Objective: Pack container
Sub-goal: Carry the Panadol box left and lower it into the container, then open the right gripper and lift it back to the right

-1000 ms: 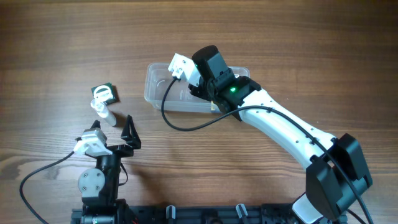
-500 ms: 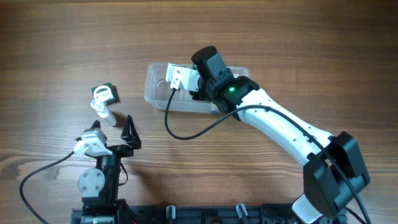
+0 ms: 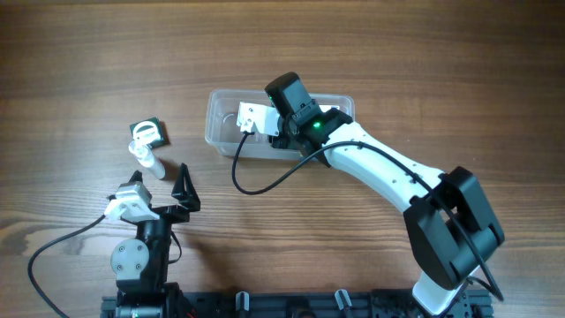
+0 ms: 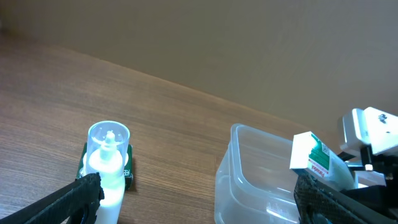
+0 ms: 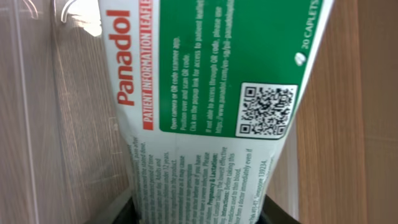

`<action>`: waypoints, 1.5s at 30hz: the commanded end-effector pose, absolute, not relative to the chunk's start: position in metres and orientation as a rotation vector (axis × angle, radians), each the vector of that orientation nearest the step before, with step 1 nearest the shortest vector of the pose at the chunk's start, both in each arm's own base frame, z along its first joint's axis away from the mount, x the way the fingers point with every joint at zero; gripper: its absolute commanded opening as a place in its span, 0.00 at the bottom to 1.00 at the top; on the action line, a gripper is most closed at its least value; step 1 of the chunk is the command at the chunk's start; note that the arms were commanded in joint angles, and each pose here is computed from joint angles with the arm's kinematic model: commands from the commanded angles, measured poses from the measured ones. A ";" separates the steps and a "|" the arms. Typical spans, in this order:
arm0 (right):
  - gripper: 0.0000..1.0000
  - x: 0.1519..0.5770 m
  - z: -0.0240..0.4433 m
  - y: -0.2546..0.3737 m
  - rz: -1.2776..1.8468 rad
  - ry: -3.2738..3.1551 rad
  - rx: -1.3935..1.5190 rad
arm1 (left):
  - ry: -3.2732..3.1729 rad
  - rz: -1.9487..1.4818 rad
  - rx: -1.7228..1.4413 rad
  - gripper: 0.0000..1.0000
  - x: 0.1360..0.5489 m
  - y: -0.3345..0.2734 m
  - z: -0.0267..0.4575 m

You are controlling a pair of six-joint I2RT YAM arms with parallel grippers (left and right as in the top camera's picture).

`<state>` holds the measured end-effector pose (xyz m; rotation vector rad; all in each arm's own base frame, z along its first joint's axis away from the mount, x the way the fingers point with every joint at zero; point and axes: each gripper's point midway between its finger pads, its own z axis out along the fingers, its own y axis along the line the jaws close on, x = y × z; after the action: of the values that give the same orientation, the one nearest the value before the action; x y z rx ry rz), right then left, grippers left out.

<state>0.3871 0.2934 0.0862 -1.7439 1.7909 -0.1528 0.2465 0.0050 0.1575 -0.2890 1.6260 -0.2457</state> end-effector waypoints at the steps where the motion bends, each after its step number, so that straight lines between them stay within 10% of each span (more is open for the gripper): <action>1: 0.47 0.397 0.083 0.291 -0.185 1.810 -1.718 | 1.631 -0.256 -0.283 1.00 0.246 0.003 0.156; 19: 0.54 0.415 0.091 0.281 -0.283 1.806 -1.656 | 1.631 -0.256 -0.283 1.00 0.246 0.003 0.156; 35: 0.81 0.418 0.096 0.282 -0.324 1.799 -1.630 | 1.631 -0.257 -0.282 1.00 0.246 0.003 0.156; 45: 0.90 0.400 0.191 0.304 -0.199 1.787 -1.301 | 1.631 -0.256 -0.283 1.00 0.246 0.003 0.156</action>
<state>0.4024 0.2959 0.1104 -1.5687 1.8109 -0.2748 0.2465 0.0050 0.1574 -0.2891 1.6263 -0.2457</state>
